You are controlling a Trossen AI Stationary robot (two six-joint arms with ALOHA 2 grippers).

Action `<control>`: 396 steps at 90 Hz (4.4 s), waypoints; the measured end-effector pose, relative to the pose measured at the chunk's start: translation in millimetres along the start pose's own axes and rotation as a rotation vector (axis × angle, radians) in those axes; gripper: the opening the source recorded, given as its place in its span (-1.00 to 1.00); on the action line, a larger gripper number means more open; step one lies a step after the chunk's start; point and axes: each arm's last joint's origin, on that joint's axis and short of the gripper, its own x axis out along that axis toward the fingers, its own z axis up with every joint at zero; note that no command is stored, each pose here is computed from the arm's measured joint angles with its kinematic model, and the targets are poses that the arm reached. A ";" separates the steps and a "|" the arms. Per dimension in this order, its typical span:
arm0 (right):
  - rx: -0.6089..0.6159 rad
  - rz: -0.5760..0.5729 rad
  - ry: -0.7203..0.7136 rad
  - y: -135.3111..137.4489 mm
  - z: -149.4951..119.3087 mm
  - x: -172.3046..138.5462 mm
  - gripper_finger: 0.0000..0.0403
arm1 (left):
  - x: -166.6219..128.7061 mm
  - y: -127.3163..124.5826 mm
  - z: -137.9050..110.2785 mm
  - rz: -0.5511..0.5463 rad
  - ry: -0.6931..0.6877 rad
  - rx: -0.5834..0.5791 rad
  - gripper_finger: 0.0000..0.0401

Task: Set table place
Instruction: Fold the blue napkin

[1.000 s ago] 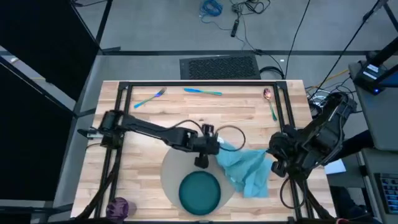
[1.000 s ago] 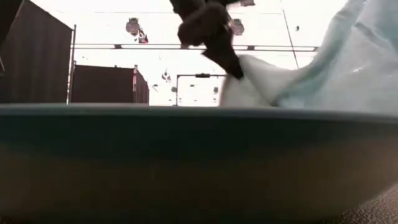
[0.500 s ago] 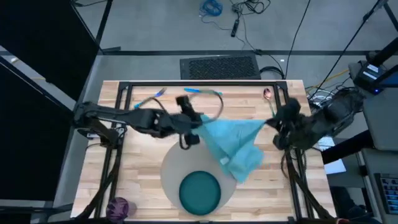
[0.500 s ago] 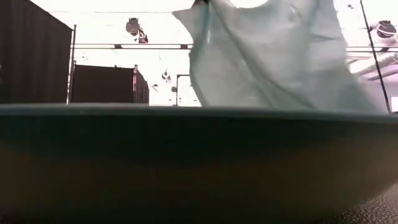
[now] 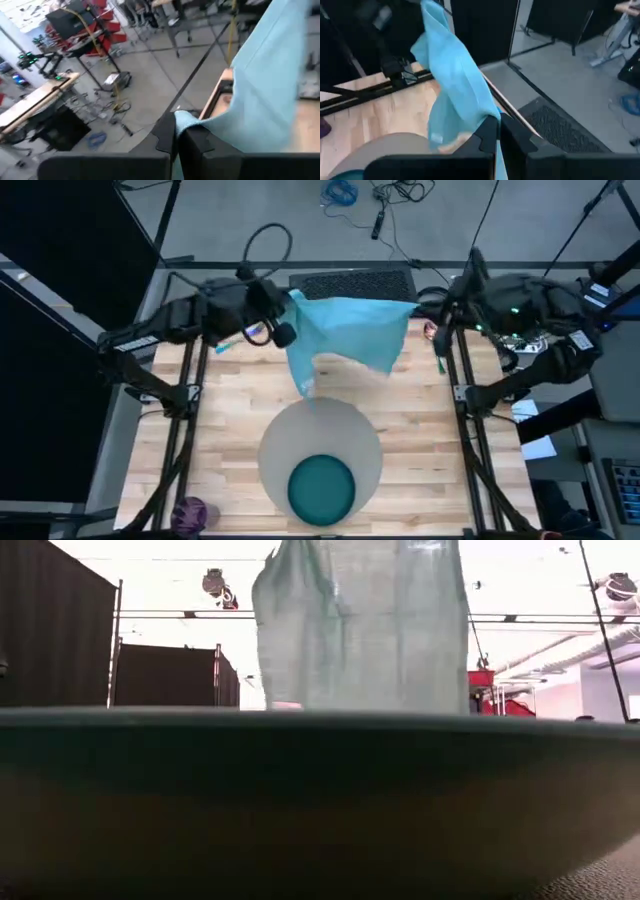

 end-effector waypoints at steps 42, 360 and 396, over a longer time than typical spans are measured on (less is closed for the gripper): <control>-0.013 -0.025 0.411 35.7 -53.2 44.8 -1.00 | -18.0 -84.1 -49.2 -0.357 0.413 0.074 -1.00; -0.018 0.050 0.118 -89.9 50.1 110.3 -1.00 | 8.3 31.8 -4.4 -0.015 0.385 0.150 -1.00; -0.041 0.096 0.452 -19.9 7.8 102.3 -1.00 | -14.9 -60.6 -22.8 -0.239 0.487 0.143 -1.00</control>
